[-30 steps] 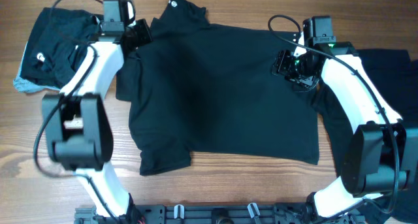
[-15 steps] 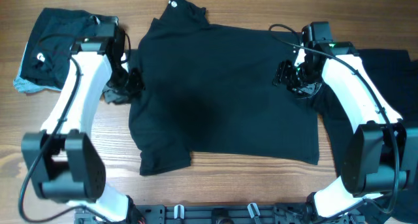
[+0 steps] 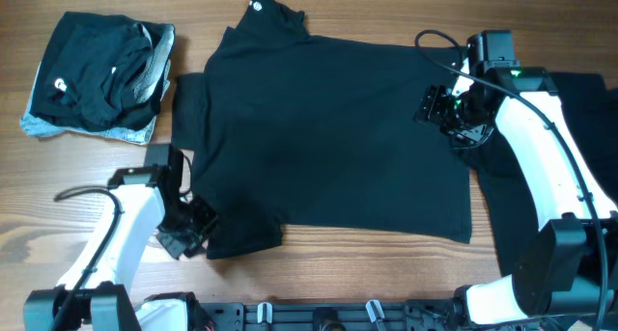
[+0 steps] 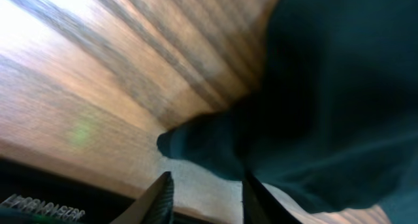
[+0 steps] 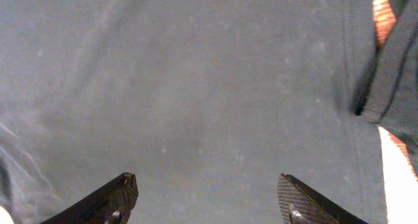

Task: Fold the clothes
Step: 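Grasp the bottom hem corners with both grippers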

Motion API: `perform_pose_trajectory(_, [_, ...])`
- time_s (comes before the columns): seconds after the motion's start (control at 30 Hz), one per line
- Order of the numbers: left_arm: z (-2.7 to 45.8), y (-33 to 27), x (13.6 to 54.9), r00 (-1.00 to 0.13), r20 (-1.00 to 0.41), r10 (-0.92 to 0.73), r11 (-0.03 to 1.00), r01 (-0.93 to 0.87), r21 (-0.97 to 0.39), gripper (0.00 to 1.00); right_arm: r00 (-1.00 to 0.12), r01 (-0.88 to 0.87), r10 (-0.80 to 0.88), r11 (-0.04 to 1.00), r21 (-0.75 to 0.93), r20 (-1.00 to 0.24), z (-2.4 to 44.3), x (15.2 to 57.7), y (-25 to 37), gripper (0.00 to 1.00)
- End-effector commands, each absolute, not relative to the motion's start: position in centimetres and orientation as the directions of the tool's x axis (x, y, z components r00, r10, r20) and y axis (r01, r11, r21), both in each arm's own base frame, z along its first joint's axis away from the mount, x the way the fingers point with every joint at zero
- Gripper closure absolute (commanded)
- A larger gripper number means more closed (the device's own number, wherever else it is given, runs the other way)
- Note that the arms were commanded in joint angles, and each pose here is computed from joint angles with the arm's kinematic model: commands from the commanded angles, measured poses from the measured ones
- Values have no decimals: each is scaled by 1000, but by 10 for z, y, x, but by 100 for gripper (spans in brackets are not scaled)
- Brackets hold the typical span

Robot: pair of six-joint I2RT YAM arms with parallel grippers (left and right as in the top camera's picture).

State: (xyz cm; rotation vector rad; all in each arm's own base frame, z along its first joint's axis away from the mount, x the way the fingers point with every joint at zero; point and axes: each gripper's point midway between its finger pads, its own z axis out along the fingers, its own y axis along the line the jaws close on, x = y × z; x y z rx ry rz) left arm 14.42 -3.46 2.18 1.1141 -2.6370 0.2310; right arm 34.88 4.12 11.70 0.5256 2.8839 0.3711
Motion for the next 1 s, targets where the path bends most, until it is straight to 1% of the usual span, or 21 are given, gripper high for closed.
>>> perform_pose_trajectory(0.0, [10, -48, 126, -629, 377, -680, 661, -748, -56, 63, -914, 326, 374, 908, 262, -157, 119, 350, 31, 26])
perform_pose_trajectory(0.07, [10, -46, 123, -627, 378, -681, 664, -747, -43, 60, -916, 320, 367, 912, 259, -161, 119, 350, 27, 26])
perform_pose_trajectory(0.13, [7, -40, 128, -641, 338, -689, 671, -740, -34, 57, -915, 324, 371, 910, 258, -160, 119, 350, 25, 26])
perform_pose_trajectory(0.2, [5, -39, 136, -653, 310, -690, 673, -738, -58, 56, -915, 324, 371, 910, 257, -159, 119, 349, 25, 26])
perform_pose_trajectory(0.3, [2, -33, 143, -666, 266, -697, 679, -732, -54, 57, -915, 326, 371, 910, 256, -155, 119, 349, 25, 26])
perform_pose_trajectory(0.43, [4, -34, 133, -652, 300, -696, 677, -736, -30, 53, -915, 330, 374, 909, 256, -152, 119, 348, 24, 26])
perform_pose_trajectory(0.5, [1, -31, 129, -650, 295, -701, 678, -735, -9, 47, -912, 339, 382, 906, 254, -146, 118, 346, 21, 26])
perform_pose_trajectory(0.53, [0, -30, 132, -628, 292, -722, 655, -756, -6, 44, -909, 346, 389, 903, 254, -146, 118, 347, 19, 26])
perform_pose_trajectory(0.63, [-3, -31, 131, -617, 309, -724, 648, -762, -3, 44, -902, 363, 407, 896, 255, -144, 118, 347, 12, 26])
perform_pose_trajectory(0.7, [-4, -33, 137, -620, 306, -722, 645, -764, -25, 48, -897, 375, 418, 891, 257, -143, 118, 347, 8, 26])
perform_pose_trajectory(0.8, [-7, -35, 156, -641, 264, -721, 642, -761, -93, 62, -891, 390, 433, 885, 256, -139, 118, 346, 2, 27])
perform_pose_trajectory(0.83, [-7, -35, 158, -643, 259, -721, 642, -760, -98, 69, -890, 395, 436, 883, 254, -134, 118, 344, 1, 27])
perform_pose_trajectory(0.87, [-7, -35, 157, -643, 260, -721, 643, -760, -97, 74, -889, 399, 439, 882, 252, -131, 118, 343, -1, 27])
perform_pose_trajectory(0.9, [-7, -35, 155, -640, 270, -720, 642, -761, -92, 83, -888, 401, 441, 881, 251, -130, 118, 343, -3, 27])
perform_pose_trajectory(0.97, [-4, -41, 145, -625, 321, -712, 636, -767, -82, 89, -884, 410, 449, 877, 250, -128, 118, 342, -6, 27])
